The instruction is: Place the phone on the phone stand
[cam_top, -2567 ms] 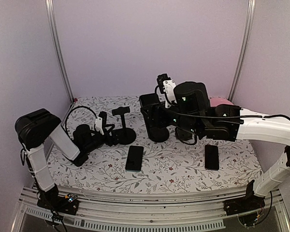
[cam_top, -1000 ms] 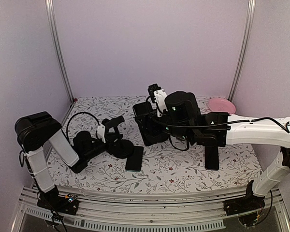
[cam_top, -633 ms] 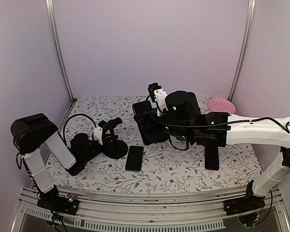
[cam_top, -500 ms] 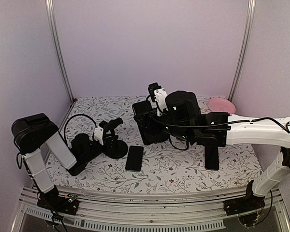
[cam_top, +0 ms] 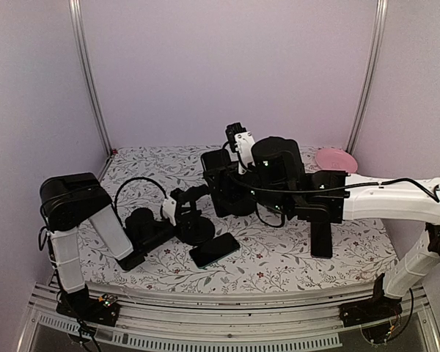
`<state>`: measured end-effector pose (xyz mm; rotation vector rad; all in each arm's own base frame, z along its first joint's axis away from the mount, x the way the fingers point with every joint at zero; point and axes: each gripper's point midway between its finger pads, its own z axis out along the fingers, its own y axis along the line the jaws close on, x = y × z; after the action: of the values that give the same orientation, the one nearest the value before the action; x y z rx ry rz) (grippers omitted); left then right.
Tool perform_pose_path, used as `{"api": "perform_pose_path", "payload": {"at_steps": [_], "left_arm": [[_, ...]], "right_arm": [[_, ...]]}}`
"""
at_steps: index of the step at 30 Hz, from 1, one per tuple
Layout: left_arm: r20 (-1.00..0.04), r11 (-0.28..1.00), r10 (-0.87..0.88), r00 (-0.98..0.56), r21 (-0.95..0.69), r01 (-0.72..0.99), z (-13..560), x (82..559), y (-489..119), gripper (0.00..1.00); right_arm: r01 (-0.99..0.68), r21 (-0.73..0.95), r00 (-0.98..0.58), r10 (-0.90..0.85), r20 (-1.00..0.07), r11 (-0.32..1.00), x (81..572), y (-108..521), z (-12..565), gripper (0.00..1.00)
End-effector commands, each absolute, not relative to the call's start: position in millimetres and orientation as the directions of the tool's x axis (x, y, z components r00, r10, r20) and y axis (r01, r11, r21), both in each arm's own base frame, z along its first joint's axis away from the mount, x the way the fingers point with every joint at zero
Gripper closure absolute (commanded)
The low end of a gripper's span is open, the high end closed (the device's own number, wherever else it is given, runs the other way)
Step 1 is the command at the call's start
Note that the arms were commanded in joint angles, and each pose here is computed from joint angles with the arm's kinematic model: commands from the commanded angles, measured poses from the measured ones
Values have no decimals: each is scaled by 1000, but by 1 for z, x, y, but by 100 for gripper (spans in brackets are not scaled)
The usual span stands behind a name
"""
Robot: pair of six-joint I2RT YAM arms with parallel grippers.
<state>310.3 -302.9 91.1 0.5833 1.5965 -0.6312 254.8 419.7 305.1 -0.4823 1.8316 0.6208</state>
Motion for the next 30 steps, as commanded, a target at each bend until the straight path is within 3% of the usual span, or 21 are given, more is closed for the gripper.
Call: {"api": "perform_pose_path", "payload": {"at_steps": [1,6,8,9,19,30], "left_arm": [[-959,695,74,-275,-148,704,43,289,-308,94],[-961,726,56,-272,-148,672,52,293,-300,51],[-970,734,22,-240,-147,663,74,296,-298,17],[-972,737,20,-235,-145,661,78,296,-297,6],[-975,754,-55,-215,-182,631,113,287,-268,3],[-961,746,-126,-245,-254,615,130,259,-238,4]], "right_arm": [[-580,233,-273,83,-959,781,262,428,335,65],[-546,235,-247,114,-962,804,271,437,333,65],[-537,227,-222,123,-967,812,271,443,336,65],[-533,214,-206,120,-971,819,272,446,336,65],[-619,149,-100,111,-989,771,261,484,341,65],[-799,120,-65,113,-991,590,252,511,338,65]]}}
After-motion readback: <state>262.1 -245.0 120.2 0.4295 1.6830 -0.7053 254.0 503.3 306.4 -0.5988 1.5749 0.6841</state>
